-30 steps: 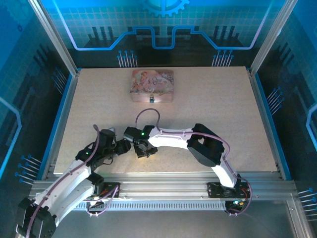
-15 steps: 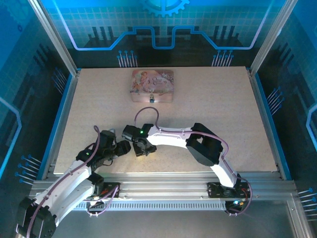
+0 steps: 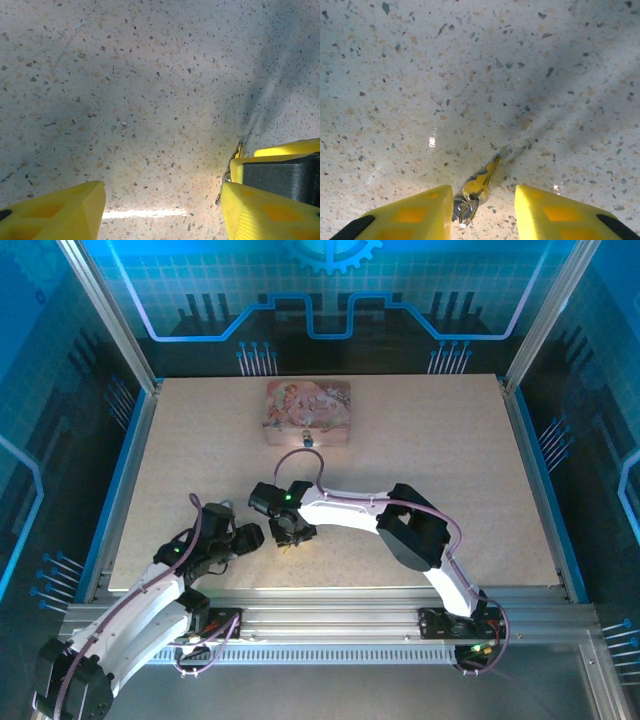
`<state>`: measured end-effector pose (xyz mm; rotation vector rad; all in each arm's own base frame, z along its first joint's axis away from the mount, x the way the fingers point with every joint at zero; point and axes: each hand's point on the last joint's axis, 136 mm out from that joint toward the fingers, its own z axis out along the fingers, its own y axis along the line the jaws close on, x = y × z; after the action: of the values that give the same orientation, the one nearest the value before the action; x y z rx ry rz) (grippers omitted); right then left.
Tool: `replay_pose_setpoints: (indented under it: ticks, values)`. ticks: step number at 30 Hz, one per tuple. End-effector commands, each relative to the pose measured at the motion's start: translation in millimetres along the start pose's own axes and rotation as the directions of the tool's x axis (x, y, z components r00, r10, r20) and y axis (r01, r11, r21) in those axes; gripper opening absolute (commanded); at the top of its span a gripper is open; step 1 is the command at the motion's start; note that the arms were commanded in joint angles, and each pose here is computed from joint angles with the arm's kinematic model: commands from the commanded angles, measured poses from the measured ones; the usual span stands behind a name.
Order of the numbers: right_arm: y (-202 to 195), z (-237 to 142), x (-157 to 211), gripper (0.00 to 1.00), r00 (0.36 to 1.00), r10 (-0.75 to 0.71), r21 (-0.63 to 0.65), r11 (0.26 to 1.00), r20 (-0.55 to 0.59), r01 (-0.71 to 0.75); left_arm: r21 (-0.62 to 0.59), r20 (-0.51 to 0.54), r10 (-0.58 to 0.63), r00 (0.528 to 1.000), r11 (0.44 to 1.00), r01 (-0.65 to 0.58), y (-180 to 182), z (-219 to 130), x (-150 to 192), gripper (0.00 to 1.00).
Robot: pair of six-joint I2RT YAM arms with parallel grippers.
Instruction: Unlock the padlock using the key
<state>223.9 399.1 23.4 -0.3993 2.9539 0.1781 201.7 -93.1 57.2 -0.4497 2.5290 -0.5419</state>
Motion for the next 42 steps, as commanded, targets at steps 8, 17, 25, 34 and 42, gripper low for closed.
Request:
replay_pose_setpoints:
  ticks: [8, 17, 25, 34, 42]
  values:
    - [3, 16, 3, 0.32, 0.998, -0.009, 0.012, 1.000, -0.055, 0.010, -0.018, -0.006, 0.033, 0.999, 0.999, -0.033, 6, 0, 4, 0.64]
    - [-2, 25, 4, 0.24, 0.997, -0.037, 0.059, 0.997, -0.064, 0.041, -0.018, -0.005, 0.033, 0.999, 0.999, -0.033, 6, 1, 4, 0.65]
    - [0, 27, 3, 0.19, 0.996, -0.059, 0.062, 0.996, -0.066, 0.063, -0.020, -0.005, 0.033, 0.999, 0.999, -0.033, 6, 1, 4, 0.65]
    - [1, 16, -18, 0.11, 0.997, -0.079, 0.043, 0.996, -0.008, 0.079, -0.020, -0.006, 0.033, 0.999, 0.999, -0.033, 6, 1, 5, 0.66]
    - [0, 7, -41, 0.08, 0.993, -0.102, 0.013, 0.995, 0.053, 0.101, -0.021, -0.007, 0.031, 0.999, 0.999, -0.032, 7, 1, 5, 0.67]
